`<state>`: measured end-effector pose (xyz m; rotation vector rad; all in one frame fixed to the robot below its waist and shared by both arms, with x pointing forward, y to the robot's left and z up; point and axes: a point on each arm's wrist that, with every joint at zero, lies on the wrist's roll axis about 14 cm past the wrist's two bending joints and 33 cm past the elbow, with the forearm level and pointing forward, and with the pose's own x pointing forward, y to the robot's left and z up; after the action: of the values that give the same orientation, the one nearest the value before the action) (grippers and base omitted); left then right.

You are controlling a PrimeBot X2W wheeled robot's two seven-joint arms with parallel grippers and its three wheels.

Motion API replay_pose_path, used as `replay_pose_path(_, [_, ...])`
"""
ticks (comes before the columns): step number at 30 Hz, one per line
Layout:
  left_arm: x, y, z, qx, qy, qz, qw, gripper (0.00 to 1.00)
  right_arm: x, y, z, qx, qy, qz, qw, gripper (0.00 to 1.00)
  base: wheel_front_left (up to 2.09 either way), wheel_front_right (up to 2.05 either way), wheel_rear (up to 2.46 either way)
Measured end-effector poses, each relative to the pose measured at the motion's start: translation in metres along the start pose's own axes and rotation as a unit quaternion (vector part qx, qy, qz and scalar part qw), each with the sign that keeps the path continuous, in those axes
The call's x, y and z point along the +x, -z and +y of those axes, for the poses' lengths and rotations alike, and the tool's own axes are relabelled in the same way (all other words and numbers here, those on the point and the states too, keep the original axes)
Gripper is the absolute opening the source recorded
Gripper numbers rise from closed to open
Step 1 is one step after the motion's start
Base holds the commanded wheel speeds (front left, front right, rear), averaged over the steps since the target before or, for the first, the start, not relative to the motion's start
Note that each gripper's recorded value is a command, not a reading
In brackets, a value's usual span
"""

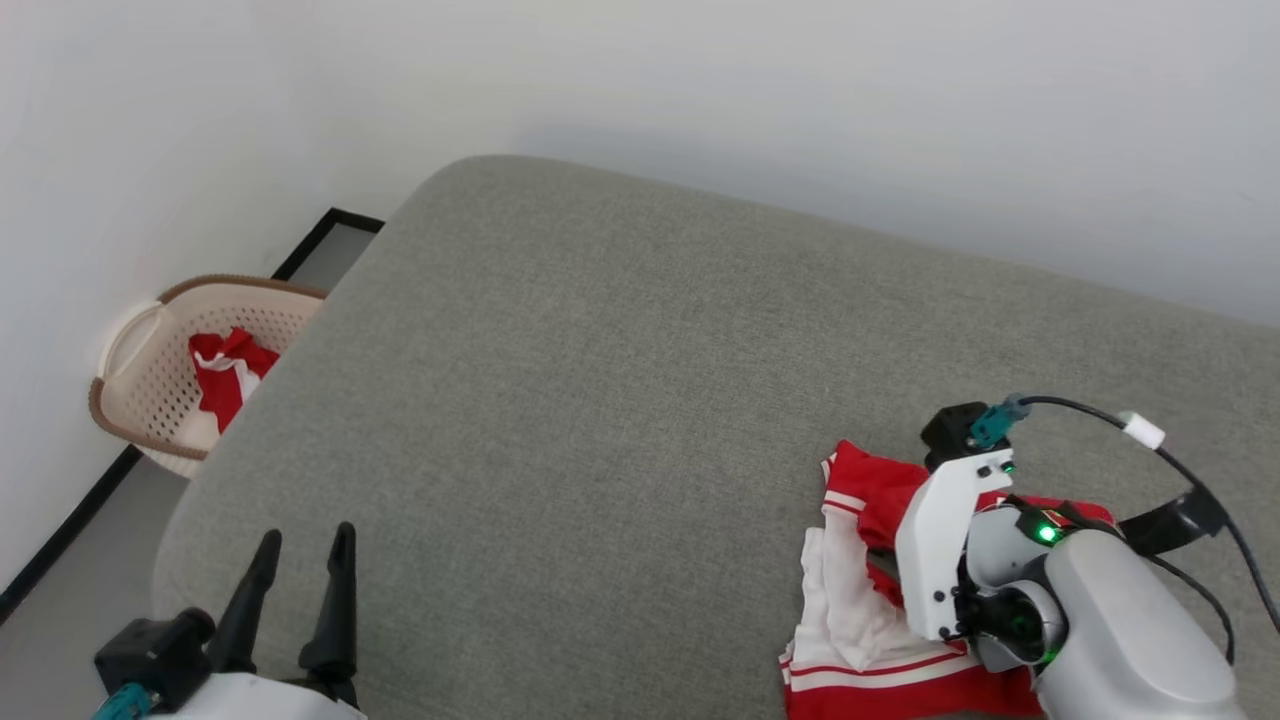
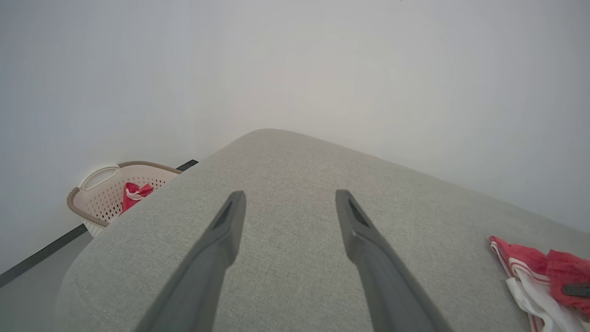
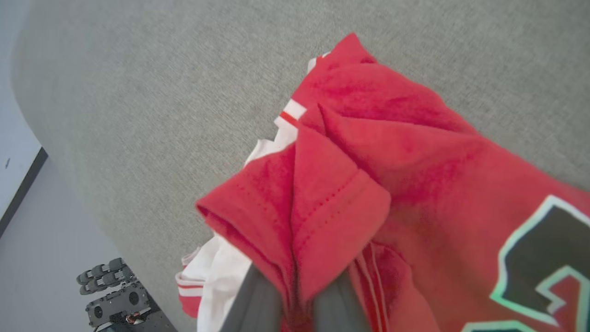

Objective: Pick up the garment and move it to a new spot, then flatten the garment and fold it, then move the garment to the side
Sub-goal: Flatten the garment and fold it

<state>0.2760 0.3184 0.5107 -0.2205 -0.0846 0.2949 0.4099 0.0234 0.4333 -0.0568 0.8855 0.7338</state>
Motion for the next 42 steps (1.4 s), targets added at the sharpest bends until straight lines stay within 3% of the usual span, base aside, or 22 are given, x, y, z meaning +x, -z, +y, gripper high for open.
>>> replay_pose_path(1, [0.000,0.001,0.000,-0.001,-0.001,0.001,1.000,1.00,0.003,0.002,0.001,-0.003,0.001,0.006,1.000,0.05,0.00,0.00,0.00])
replay_pose_path(2, [0.001,0.001,0.000,-0.002,-0.001,0.001,1.000,1.00,0.006,0.005,0.000,-0.005,0.002,0.013,1.000,0.24,0.00,0.00,0.00])
replay_pose_path(3, [0.002,0.001,0.000,-0.003,-0.002,0.000,1.000,1.00,0.008,0.008,0.001,-0.010,0.002,0.020,1.000,0.74,0.00,0.00,0.00])
replay_pose_path(4, [0.002,0.001,0.000,-0.003,-0.002,0.000,1.000,1.00,0.009,0.009,0.003,-0.013,0.000,0.023,1.000,1.00,0.00,0.00,0.00])
replay_pose_path(13, [0.010,0.001,-0.006,-0.006,0.009,-0.003,1.000,1.00,-0.005,-0.006,0.000,-0.011,-0.008,-0.005,1.000,1.00,0.00,0.00,0.00])
replay_pose_path(25, [0.027,0.001,-0.029,0.005,0.058,-0.001,0.998,1.00,-0.067,-0.034,-0.045,0.006,0.035,-0.138,0.990,1.00,0.00,0.00,0.00])
replay_pose_path(34, [0.040,0.003,-0.053,0.007,0.098,0.001,0.995,1.00,-0.126,-0.025,-0.093,0.041,0.104,-0.266,0.958,1.00,0.00,0.00,0.00])
replay_pose_path(42, [0.052,0.006,-0.077,0.009,0.135,0.003,0.991,1.00,-0.177,-0.002,-0.125,0.059,0.167,-0.358,0.917,1.00,0.00,0.00,0.00])
